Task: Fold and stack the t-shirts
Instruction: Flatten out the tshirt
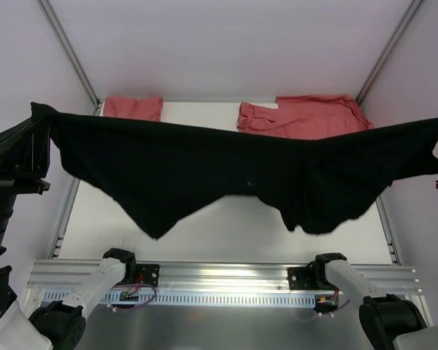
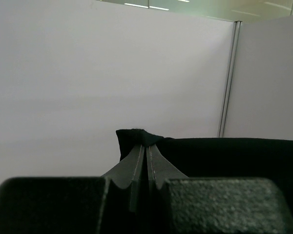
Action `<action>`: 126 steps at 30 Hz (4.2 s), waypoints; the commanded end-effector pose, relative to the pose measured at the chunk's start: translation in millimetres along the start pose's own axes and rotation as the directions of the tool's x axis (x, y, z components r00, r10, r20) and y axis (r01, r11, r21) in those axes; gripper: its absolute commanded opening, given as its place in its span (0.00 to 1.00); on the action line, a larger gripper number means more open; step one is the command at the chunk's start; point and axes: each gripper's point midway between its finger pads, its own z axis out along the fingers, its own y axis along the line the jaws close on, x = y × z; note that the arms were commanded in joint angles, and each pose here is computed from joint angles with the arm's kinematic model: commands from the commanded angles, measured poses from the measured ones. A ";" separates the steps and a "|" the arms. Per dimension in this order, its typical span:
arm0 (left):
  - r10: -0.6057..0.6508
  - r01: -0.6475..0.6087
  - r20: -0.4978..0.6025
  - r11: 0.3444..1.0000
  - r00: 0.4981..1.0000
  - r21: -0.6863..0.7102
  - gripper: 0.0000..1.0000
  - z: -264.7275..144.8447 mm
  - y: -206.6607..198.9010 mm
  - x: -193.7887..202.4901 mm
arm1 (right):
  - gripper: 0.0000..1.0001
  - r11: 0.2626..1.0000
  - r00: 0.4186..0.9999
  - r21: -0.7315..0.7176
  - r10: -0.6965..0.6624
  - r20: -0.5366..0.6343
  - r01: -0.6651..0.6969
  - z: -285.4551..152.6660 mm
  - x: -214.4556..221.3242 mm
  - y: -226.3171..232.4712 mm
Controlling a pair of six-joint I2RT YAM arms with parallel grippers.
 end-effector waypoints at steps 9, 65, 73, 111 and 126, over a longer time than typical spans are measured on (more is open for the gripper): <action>0.018 -0.018 0.007 0.999 1.000 -0.027 0.00 27.8 10.5 -0.7 | 0.00 1.000 1.000 0.023 0.006 0.020 -0.007 47.2 -0.1 -1.7; -0.370 -0.065 -0.754 0.877 0.542 -0.477 0.99 41.2 163.5 527.4 | 1.00 0.960 0.320 0.269 0.280 -0.905 -0.079 141.0 541.7 -104.9; -0.486 0.015 -0.781 0.852 0.393 -0.523 0.99 -46.3 115.1 532.5 | 0.99 0.966 -0.152 0.224 0.204 -0.967 -0.126 -0.2 621.3 -14.3; -0.513 -0.638 -0.673 0.766 -0.533 -0.078 0.99 -245.9 134.1 606.0 | 0.99 0.957 0.092 0.166 0.193 -0.977 -0.237 33.7 508.6 17.5; -0.549 -0.641 -0.554 0.767 -0.626 -0.035 0.99 -295.6 79.1 546.7 | 0.99 0.948 0.135 0.168 0.210 -0.968 -0.271 34.7 491.5 6.4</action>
